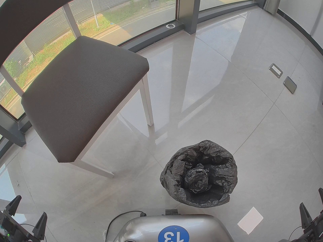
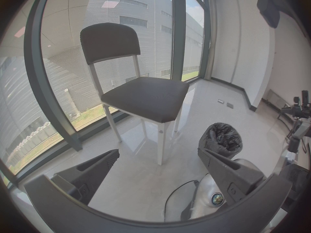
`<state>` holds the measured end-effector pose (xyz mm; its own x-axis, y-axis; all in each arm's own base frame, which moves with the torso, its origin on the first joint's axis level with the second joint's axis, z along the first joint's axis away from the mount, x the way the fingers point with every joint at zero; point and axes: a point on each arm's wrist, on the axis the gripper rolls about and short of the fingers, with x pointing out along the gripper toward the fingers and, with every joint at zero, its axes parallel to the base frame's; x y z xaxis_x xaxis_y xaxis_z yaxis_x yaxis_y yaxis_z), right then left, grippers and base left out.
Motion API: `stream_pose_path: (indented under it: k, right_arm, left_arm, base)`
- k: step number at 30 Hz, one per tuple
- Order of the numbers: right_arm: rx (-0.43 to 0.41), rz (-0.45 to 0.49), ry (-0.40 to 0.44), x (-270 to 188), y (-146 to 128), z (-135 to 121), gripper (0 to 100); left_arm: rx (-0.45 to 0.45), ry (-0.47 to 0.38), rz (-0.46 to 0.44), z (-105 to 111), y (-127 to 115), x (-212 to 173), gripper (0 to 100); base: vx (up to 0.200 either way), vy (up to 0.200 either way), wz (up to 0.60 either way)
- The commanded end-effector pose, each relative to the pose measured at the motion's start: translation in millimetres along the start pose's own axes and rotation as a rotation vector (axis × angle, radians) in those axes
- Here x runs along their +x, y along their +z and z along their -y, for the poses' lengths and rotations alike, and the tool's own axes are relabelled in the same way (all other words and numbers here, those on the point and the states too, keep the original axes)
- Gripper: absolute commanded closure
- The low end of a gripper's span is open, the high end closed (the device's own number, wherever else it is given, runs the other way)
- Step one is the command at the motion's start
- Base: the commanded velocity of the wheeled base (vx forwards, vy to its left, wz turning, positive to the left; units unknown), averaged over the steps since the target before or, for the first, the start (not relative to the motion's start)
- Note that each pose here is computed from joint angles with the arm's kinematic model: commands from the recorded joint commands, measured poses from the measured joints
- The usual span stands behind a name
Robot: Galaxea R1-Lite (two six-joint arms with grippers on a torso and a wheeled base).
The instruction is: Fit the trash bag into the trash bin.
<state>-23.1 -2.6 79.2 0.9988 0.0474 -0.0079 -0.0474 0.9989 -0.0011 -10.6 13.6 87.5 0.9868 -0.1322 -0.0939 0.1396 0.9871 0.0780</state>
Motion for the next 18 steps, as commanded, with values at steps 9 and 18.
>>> stream_pose_path:
  k: [9, 18]
  right_arm:
    - [-0.001, 0.0, 0.003, 0.1, -3.8, 0.0, 0]
    - [0.001, 0.0, 0.002, 0.1, -3.8, 0.0, 0]
  left_arm:
    - [-0.039, 0.448, -0.067, 6.9, -1.7, -2.3, 0]
    - [-0.074, 0.35, 0.016, 6.1, -3.4, -5.1, 0]
  base:
    - [0.0, 0.0, 0.0]
    - [0.0, 0.0, 0.0]
